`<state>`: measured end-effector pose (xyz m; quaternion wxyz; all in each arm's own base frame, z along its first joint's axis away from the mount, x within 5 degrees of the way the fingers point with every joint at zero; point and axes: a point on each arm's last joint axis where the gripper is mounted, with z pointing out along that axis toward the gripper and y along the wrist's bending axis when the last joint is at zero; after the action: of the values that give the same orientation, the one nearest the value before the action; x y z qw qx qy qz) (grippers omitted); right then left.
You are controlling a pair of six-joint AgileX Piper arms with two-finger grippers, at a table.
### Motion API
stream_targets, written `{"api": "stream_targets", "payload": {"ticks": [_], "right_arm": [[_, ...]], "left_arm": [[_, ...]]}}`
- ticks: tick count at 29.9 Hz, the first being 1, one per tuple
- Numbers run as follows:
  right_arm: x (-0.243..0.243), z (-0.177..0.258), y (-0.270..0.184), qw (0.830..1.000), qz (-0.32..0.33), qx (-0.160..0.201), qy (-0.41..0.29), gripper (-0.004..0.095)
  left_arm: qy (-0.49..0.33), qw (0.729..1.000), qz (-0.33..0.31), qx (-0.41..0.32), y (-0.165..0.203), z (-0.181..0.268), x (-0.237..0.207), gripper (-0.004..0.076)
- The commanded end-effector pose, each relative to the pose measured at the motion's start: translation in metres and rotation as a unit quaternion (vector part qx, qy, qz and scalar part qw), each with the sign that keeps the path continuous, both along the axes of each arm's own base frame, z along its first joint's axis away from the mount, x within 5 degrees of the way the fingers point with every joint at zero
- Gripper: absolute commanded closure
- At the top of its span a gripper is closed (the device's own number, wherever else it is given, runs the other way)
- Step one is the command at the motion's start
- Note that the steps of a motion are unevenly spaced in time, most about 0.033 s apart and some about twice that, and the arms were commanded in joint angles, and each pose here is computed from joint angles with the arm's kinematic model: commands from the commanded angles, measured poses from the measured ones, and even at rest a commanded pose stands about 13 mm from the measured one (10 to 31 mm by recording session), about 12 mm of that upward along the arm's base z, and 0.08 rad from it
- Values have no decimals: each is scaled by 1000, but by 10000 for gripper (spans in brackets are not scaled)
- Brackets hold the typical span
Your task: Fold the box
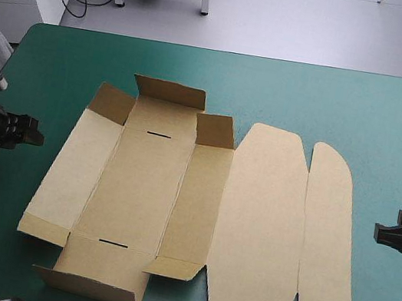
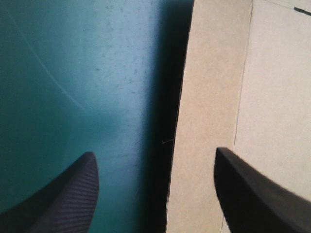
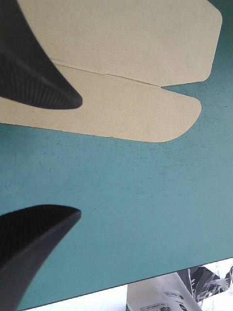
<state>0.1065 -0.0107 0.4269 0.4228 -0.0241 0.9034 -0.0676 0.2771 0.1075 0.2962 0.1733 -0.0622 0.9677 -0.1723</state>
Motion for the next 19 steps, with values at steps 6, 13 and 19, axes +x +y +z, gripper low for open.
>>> {"api": "stream_targets", "payload": {"ticks": [6, 13, 19], "right_arm": [[3, 14, -2, 998, -4, -13, -61, 379], [3, 14, -2, 998, -4, -13, -61, 379], [2, 14, -2, 998, -3, -13, -57, 379]], "left_arm": [[22, 993, -38, -105, -13, -27, 3, 239], [53, 990, -42, -125, -15, -48, 0, 239], [89, 987, -69, -115, -26, -62, -6, 239]]}}
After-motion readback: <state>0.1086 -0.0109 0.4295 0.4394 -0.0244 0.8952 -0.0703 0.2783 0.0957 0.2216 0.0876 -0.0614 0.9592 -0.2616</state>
